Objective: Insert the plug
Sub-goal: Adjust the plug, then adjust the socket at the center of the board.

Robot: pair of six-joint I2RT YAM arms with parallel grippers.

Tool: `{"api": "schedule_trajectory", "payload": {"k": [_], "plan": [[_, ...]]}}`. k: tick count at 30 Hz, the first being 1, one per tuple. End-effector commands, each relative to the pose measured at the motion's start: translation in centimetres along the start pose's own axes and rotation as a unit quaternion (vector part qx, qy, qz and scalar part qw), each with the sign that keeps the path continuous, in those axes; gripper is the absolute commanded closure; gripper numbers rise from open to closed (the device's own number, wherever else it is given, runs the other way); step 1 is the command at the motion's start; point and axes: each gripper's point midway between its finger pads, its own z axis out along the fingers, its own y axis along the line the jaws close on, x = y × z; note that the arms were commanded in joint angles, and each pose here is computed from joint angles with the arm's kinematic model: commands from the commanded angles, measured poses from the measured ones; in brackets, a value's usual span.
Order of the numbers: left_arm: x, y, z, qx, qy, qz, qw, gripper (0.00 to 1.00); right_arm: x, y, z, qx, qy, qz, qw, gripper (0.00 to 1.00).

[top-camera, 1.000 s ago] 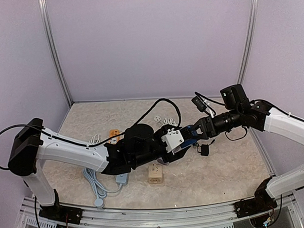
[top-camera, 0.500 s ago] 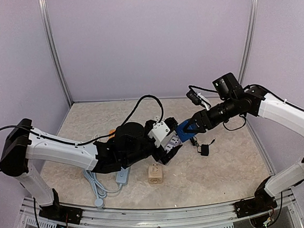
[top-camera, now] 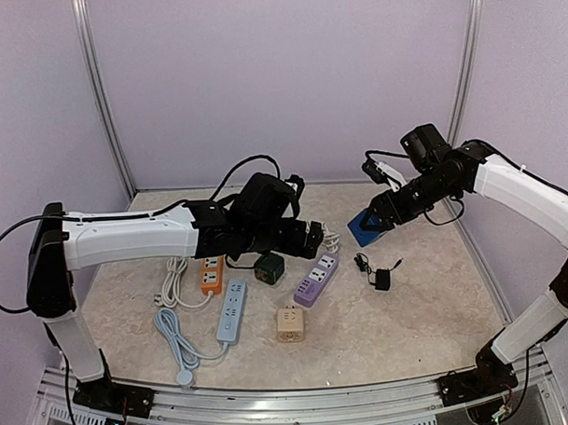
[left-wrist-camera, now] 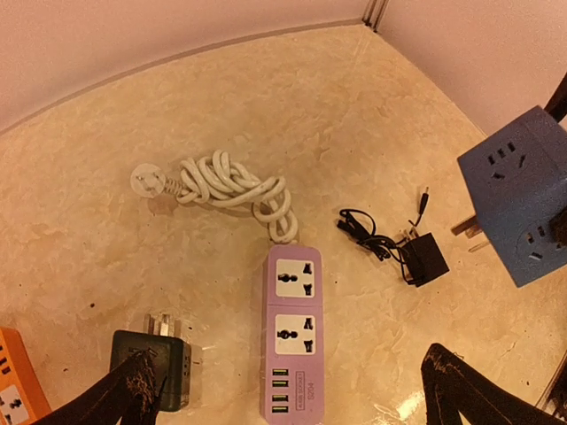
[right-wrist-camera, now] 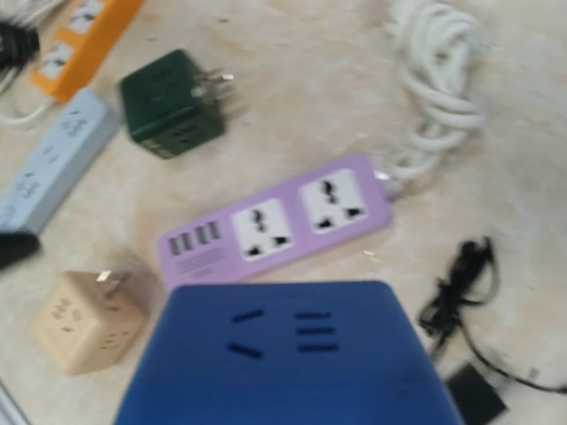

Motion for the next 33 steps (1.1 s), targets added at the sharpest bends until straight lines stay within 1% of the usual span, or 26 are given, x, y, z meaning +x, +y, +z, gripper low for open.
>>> {"api": "schedule_trajectory", "payload": {"k": [1,3,7,10,16,21,24,28,31,33], "plan": [[7.1,0.5,2.4,-0.085,0.133,0.0,0.987,0.01,-0.6,-1.9,-1.5,0.04,-0.016,0.013,0.999,0.87],[8.4,-0.1,3.5,-0.09,0.154,-0.002,0.984,0.01,-0.5,-2.7,-2.2,0.057,-0.022,0.02,0.998,0.88],[10.7,0.4,4.7,-0.093,0.184,-0.025,0.978,0.01,-0.2,-3.8,-3.4,0.077,-0.035,0.029,0.996,0.87],[11.7,0.5,5.3,-0.084,0.195,-0.031,0.977,0.01,0.3,-4.9,-4.0,0.096,-0.038,0.042,0.994,0.88],[13.3,0.0,6.6,-0.063,0.212,-0.002,0.975,0.02,0.4,-5.8,-4.7,0.117,-0.041,0.056,0.991,0.88],[16.0,-0.2,8.2,-0.06,0.258,0.022,0.964,0.04,0.1,-5.5,-5.7,0.117,-0.059,0.052,0.99,0.88],[17.1,-0.1,8.9,-0.049,0.274,0.002,0.96,0.06,0.2,-5.4,-6.0,0.118,-0.06,0.05,0.99,0.88],[17.4,0.0,9.5,-0.028,0.279,-0.037,0.959,0.09,0.5,-5.3,-6.2,0.119,-0.062,0.052,0.99,0.89],[17.7,0.4,9.4,-0.034,0.282,-0.038,0.958,0.11,0.7,-5.2,-6.5,0.117,-0.07,0.051,0.989,0.89],[17.9,0.7,9.4,-0.037,0.287,-0.037,0.957,0.15,0.7,-5.0,-6.6,0.113,-0.071,0.05,0.99,0.89]]}}
